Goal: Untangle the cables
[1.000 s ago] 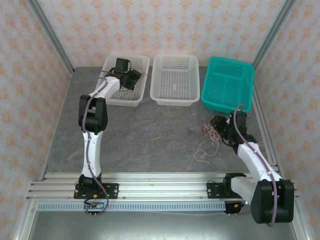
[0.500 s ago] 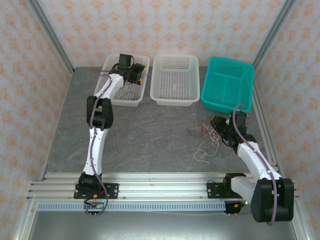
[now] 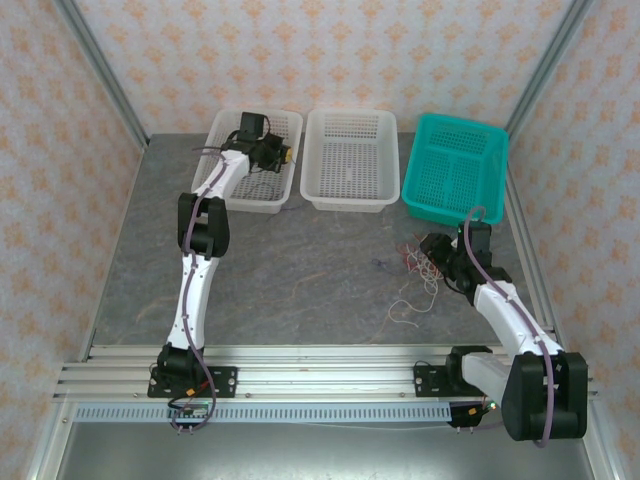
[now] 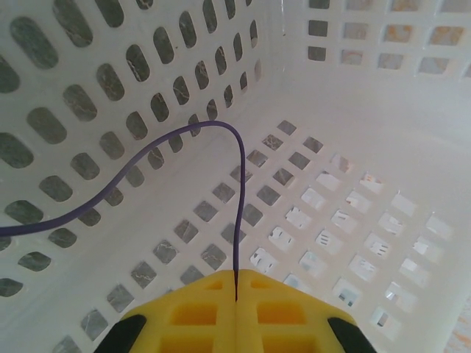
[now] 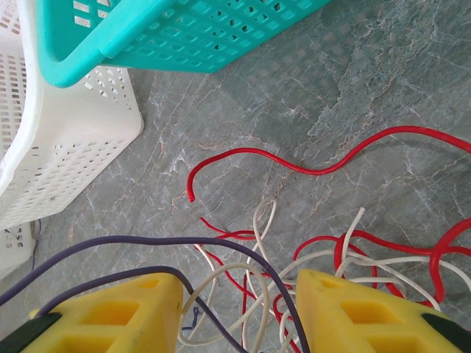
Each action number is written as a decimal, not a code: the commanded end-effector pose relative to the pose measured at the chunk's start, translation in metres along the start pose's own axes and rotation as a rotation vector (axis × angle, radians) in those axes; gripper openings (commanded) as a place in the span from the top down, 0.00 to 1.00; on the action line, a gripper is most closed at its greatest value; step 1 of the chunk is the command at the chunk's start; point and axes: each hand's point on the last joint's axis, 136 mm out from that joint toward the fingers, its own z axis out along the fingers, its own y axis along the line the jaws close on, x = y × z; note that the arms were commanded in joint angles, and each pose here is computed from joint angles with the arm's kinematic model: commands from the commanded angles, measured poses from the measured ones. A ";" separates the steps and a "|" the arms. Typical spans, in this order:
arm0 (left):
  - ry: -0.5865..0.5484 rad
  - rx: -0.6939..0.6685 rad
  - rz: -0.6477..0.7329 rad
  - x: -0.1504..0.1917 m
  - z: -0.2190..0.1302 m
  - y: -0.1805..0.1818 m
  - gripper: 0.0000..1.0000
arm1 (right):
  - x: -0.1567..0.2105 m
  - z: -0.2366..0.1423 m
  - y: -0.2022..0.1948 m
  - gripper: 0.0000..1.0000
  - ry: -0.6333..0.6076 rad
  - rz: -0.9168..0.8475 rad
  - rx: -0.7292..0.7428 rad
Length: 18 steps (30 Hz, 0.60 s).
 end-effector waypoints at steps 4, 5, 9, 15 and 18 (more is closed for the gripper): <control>-0.076 0.157 0.172 0.011 -0.104 -0.090 1.00 | -0.009 -0.006 0.008 0.55 -0.026 -0.021 -0.004; -0.104 0.174 0.192 0.011 -0.121 -0.098 1.00 | -0.009 -0.006 0.008 0.56 -0.027 -0.018 -0.003; -0.202 0.222 0.237 0.001 -0.177 -0.122 1.00 | -0.010 -0.008 0.011 0.56 -0.027 -0.016 -0.013; -0.334 0.237 0.216 -0.046 -0.229 -0.127 1.00 | -0.010 -0.011 0.013 0.55 -0.034 -0.017 -0.019; -0.385 0.223 0.198 -0.071 -0.239 -0.118 1.00 | -0.009 -0.012 0.011 0.56 -0.039 -0.014 -0.019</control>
